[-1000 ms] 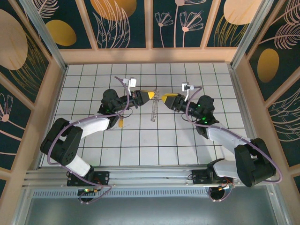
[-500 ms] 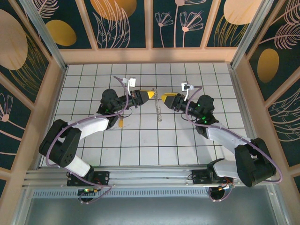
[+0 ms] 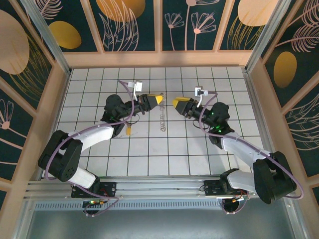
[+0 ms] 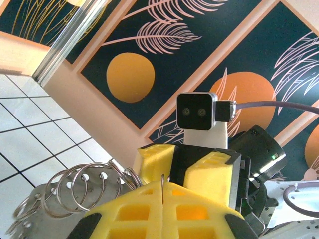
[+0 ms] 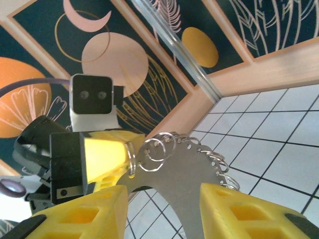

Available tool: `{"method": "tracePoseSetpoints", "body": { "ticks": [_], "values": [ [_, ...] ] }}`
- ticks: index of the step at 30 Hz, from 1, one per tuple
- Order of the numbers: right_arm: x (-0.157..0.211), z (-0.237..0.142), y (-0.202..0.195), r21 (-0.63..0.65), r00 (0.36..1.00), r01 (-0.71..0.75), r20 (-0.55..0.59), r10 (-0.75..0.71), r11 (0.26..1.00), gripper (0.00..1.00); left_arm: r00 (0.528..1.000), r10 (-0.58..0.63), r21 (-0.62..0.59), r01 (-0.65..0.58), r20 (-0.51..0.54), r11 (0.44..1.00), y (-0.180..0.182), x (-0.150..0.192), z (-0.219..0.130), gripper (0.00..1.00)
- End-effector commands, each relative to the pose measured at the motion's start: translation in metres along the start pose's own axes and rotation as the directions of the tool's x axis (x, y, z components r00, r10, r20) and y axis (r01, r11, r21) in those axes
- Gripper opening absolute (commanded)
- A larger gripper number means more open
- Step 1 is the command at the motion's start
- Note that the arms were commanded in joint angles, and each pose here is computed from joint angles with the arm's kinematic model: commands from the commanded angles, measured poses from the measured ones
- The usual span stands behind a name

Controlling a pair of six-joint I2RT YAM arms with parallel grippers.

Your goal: Put the keys on the keyring

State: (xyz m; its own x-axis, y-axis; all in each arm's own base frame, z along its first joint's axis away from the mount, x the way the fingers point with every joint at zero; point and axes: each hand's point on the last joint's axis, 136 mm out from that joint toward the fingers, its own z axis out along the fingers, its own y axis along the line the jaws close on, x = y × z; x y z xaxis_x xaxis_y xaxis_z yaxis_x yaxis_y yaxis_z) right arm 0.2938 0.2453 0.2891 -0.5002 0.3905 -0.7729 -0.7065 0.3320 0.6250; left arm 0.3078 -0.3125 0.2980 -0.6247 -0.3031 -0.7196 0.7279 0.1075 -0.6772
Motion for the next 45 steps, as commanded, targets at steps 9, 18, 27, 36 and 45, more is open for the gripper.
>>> {"method": "tracePoseSetpoints", "body": {
  "ticks": [9, 18, 27, 36, 45],
  "values": [
    [-0.008, -0.016, -0.012, 0.11, 0.995, 0.035, 0.093, -0.045, 0.993, 0.42, 0.965, 0.258, 0.134, -0.263, 0.053, 0.956, -0.044, -0.015, -0.003, 0.0],
    [-0.004, -0.008, -0.022, 0.121, 0.996, 0.035, 0.075, -0.044, 0.992, 0.42, 0.913, 0.399, 0.16, -0.408, 0.087, 0.899, -0.056, -0.013, -0.009, 0.0],
    [0.002, 0.002, -0.033, 0.125, 0.998, 0.025, 0.047, -0.031, 0.992, 0.42, 0.891, 0.446, 0.143, -0.453, 0.082, 0.88, -0.048, -0.007, -0.01, 0.0],
    [0.002, 0.005, -0.035, 0.124, 0.999, 0.03, 0.038, -0.035, 0.992, 0.42, 0.896, 0.437, 0.139, -0.443, 0.07, 0.886, -0.041, -0.006, -0.005, 0.0],
    [0.0, 0.002, -0.029, 0.114, 0.998, 0.038, 0.042, -0.043, 0.993, 0.41, 0.962, 0.271, 0.063, -0.273, 0.03, 0.96, -0.019, -0.017, 0.009, 0.0]
  ]
}}
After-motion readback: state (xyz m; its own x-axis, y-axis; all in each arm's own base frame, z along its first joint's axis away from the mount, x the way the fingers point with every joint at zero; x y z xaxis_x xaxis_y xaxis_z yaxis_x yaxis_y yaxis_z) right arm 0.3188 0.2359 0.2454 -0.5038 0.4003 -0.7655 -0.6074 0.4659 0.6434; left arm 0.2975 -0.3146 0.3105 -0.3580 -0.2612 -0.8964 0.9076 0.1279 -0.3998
